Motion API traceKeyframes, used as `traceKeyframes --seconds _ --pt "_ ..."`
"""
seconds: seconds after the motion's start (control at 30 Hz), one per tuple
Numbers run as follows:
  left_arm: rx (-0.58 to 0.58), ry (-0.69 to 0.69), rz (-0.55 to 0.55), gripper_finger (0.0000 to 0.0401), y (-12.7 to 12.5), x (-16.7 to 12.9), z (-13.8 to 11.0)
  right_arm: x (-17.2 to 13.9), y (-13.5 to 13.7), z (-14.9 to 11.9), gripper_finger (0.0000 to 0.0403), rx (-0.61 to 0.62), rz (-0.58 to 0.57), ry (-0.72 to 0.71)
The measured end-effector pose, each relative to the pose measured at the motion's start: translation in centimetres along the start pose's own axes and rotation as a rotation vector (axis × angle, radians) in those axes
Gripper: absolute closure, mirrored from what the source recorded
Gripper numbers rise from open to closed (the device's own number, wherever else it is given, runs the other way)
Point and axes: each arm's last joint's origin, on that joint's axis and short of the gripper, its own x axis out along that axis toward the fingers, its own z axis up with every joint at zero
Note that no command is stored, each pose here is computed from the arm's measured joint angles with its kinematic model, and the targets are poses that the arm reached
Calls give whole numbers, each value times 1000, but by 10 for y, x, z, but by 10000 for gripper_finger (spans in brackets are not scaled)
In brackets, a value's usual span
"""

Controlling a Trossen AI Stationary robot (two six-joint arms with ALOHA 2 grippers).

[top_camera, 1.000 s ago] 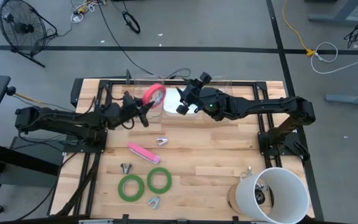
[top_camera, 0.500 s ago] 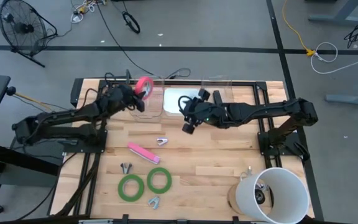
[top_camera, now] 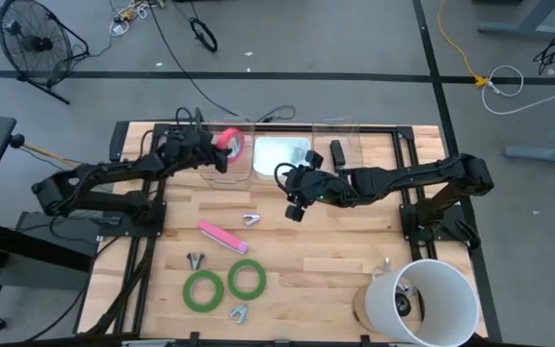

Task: Pick and place Stapler, Stapler remover, tape
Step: Put the pink tape into the left transparent bin

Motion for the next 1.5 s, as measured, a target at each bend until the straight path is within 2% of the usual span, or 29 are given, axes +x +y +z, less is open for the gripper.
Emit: traceKeyframes --seconds 0.37,0.53,0.6,0.77,0.9,1.1,1.5 --pt "-59 69 -124 302 8 6 -1 0 1 -1 260 -4 1 5" --pt "-75 98 -129 301 7 6 -4 0 1 -1 264 -4 1 5" --pt "-73 105 -130 274 6 6 -5 0 0 -1 264 -4 1 5" --pt "-72 98 -117 158 6 6 -5 0 1 -1 264 -4 1 5" --pt "-70 76 -55 112 8 6 -4 0 0 -1 264 -4 0 5" --pt "-66 32 61 101 12 6 -3 0 0 -1 264 -5 1 6" --pt "-35 -10 51 99 11 6 1 0 0 -1 263 -7 -1 10"
